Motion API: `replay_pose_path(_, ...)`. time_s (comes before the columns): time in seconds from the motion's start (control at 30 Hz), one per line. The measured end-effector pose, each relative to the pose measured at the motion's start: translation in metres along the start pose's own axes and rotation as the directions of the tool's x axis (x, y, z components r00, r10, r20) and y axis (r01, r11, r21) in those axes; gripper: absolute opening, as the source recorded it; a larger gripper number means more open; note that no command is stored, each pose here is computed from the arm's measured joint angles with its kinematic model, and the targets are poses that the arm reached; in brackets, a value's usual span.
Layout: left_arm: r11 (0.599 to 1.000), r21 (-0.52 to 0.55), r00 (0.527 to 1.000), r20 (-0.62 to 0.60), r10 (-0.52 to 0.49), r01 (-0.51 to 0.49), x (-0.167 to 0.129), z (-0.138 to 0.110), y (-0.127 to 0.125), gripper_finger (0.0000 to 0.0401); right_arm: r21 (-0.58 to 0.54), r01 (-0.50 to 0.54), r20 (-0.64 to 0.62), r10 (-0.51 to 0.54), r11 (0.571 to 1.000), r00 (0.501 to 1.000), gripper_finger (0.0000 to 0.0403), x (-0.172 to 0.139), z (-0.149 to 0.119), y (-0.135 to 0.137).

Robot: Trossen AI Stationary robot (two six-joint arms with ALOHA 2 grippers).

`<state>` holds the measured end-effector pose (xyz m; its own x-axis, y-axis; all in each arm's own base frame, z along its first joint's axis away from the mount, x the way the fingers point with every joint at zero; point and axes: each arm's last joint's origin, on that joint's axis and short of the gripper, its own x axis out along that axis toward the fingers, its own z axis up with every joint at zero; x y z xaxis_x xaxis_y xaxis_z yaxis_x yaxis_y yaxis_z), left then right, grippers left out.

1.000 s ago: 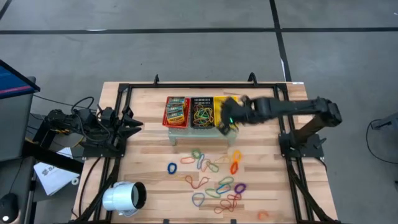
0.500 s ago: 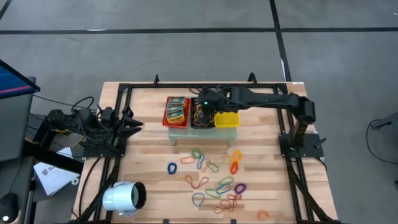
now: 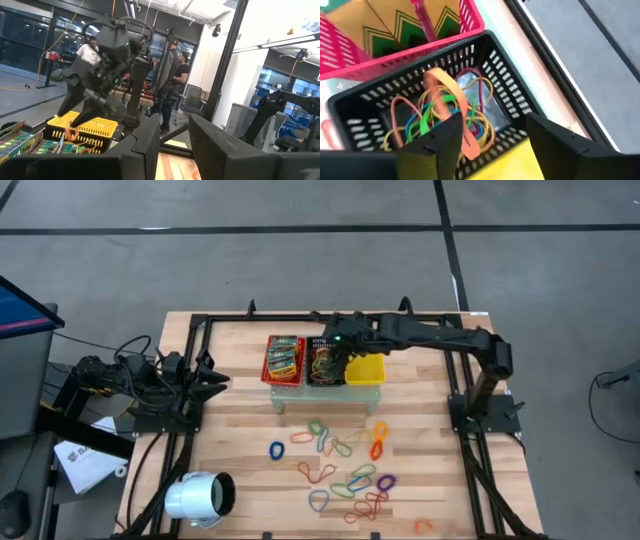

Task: Pick & Place Office Desk Supplies
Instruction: Put the orange rubber band into the black bin on the shelf

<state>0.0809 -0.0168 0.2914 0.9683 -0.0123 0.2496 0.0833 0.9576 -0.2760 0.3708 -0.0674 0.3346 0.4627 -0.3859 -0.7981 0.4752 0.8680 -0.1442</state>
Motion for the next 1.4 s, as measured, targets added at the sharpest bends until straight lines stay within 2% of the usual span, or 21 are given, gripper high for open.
replay_pose_path(0.17,1.0,-0.001,1.0,0.002,0.0,0.0,0.0,0.0,0.0,0.0099,-0.003,-0.01,-0.022,0.01,1.0,1.0,0.0225,-0.027,-0.009,0.0)
replay_pose_path(0.27,1.0,-0.002,1.0,0.006,-0.001,0.002,0.0,0.001,0.0,0.0099,-0.007,0.01,0.007,-0.01,1.0,1.0,0.0222,-0.037,-0.01,0.001)
replay_pose_path(0.47,1.0,-0.005,1.0,0.009,-0.002,0.002,0.0,0.001,0.0,0.0099,0.033,0.045,0.148,-0.049,0.998,0.988,0.0212,-0.028,0.007,0.001)
replay_pose_path(0.53,1.0,-0.006,1.0,0.009,-0.002,0.002,0.0,0.001,0.0,0.0099,0.013,0.054,0.135,-0.055,0.998,0.989,0.0209,-0.016,0.009,0.001)
replay_pose_path(0.6,1.0,-0.011,1.0,0.009,-0.002,0.002,0.0,0.001,0.0,0.0099,-0.024,0.058,0.067,-0.056,0.998,0.996,0.0207,-0.004,0.005,0.0)
replay_pose_path(0.7,0.999,-0.032,1.0,0.01,-0.002,0.003,0.0,0.001,0.0,0.0099,-0.034,0.079,-0.016,-0.079,0.996,0.997,0.0204,-0.001,-0.003,-0.004)
replay_pose_path(0.97,0.999,-0.032,1.0,0.01,-0.002,0.003,0.0,0.001,0.0,0.0099,-0.015,0.065,0.065,-0.064,0.998,0.996,0.0203,-0.018,0.003,-0.009)
replay_pose_path(1.1,0.999,-0.033,1.0,0.011,-0.003,0.003,0.0,0.001,0.0,0.0099,-0.057,0.023,-0.02,-0.024,0.998,1.0,0.02,-0.017,-0.006,-0.006)
replay_pose_path(1.23,0.999,-0.033,1.0,0.012,-0.003,0.003,0.0,0.001,0.0,0.0099,0.029,-0.123,-0.123,0.126,0.992,0.984,0.0194,-0.048,-0.023,0.003)
replay_pose_path(1.3,0.999,-0.034,1.0,0.012,-0.004,0.004,0.0,0.001,0.0,0.0099,0.059,-0.179,-0.217,0.187,0.982,0.958,0.019,-0.064,-0.042,0.019)
replay_pose_path(1.4,0.999,-0.032,1.0,0.006,-0.01,0.01,0.0,0.001,0.0,0.0099,0.048,-0.18,-0.342,0.185,0.983,0.921,0.0185,-0.082,-0.079,0.058)
